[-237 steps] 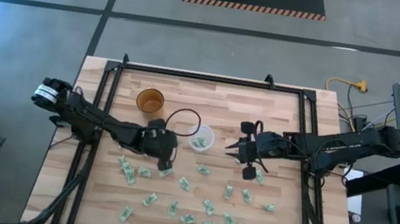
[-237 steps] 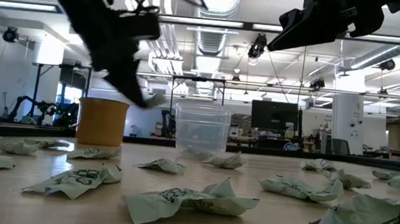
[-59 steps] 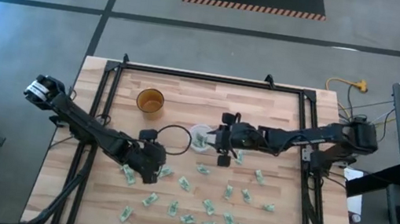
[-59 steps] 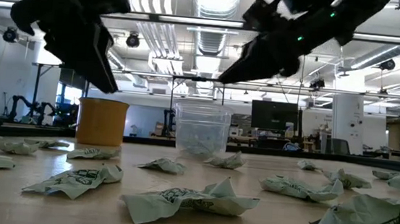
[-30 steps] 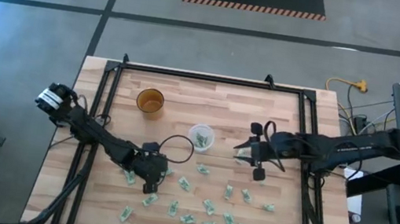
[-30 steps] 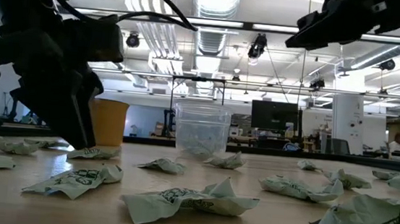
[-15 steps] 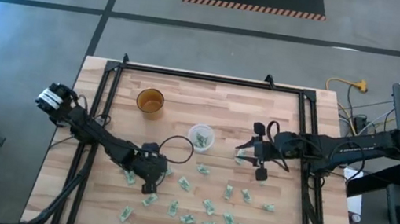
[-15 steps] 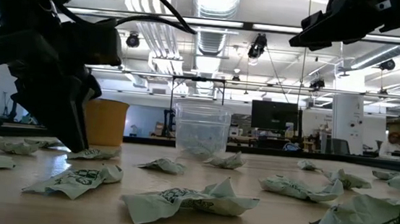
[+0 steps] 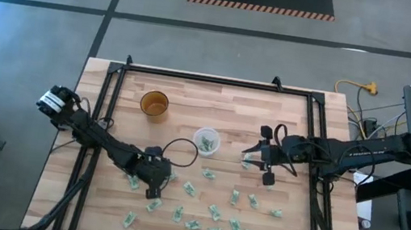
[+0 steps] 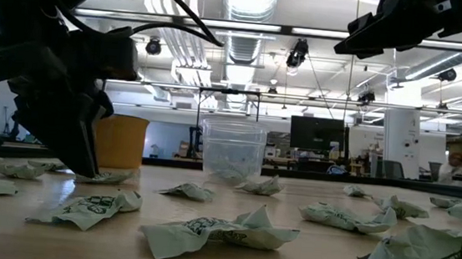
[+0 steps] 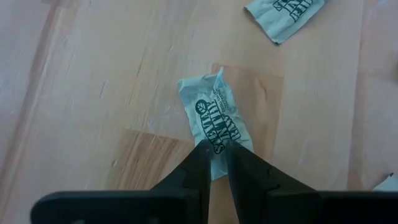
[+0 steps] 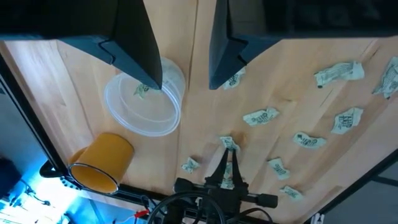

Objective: Pick and place Stevia / Truvia into bins
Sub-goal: Put the stevia packet into the transparent container

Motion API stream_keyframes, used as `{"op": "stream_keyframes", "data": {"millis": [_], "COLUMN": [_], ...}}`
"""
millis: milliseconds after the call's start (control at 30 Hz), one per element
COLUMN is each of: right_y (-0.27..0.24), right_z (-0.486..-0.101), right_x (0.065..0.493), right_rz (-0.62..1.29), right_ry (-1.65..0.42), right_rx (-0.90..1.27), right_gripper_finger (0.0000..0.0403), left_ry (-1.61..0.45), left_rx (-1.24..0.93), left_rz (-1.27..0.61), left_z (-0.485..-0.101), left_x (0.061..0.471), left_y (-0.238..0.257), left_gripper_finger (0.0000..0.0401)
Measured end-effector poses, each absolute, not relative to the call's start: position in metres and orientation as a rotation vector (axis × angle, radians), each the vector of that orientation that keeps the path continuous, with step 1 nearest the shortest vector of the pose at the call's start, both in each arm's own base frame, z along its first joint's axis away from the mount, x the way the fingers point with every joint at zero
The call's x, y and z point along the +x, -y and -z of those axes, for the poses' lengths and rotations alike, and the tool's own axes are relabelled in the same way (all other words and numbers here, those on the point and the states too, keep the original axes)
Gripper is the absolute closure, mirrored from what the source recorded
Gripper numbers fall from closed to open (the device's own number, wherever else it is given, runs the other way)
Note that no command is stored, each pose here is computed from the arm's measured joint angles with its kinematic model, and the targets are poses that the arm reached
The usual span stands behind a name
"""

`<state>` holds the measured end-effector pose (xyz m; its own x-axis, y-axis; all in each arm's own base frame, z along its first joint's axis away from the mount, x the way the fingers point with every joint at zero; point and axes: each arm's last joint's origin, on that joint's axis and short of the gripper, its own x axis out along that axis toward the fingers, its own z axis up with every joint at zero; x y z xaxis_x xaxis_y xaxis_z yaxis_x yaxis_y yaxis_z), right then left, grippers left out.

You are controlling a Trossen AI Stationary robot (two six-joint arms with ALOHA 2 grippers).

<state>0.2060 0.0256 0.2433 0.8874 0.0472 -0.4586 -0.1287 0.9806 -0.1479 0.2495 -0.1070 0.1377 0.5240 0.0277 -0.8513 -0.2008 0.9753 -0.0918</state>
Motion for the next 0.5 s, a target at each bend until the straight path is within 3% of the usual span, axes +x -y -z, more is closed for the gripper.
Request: {"op": "stream_keyframes", "data": {"millis": [233, 500], "right_y": [-0.026, -0.026], "right_z": [-0.243, -0.243], "right_x": [0.206, 0.206], "right_rz": [-0.092, -0.093], "right_ry": [-0.471, -0.471], "right_rx": [-0.177, -0.18], "right_gripper_finger": [0.0284, 0.0291], "left_ry": [-1.009, -0.922], "left_rx": [-0.095, 0.059], "left_rz": [-0.105, -0.138], "left_z": [-0.139, -0.152], "left_x": [0.25, 0.261], "left_y": [0.107, 0.108], "left_gripper_finger": [0.0397, 0.0401]}}
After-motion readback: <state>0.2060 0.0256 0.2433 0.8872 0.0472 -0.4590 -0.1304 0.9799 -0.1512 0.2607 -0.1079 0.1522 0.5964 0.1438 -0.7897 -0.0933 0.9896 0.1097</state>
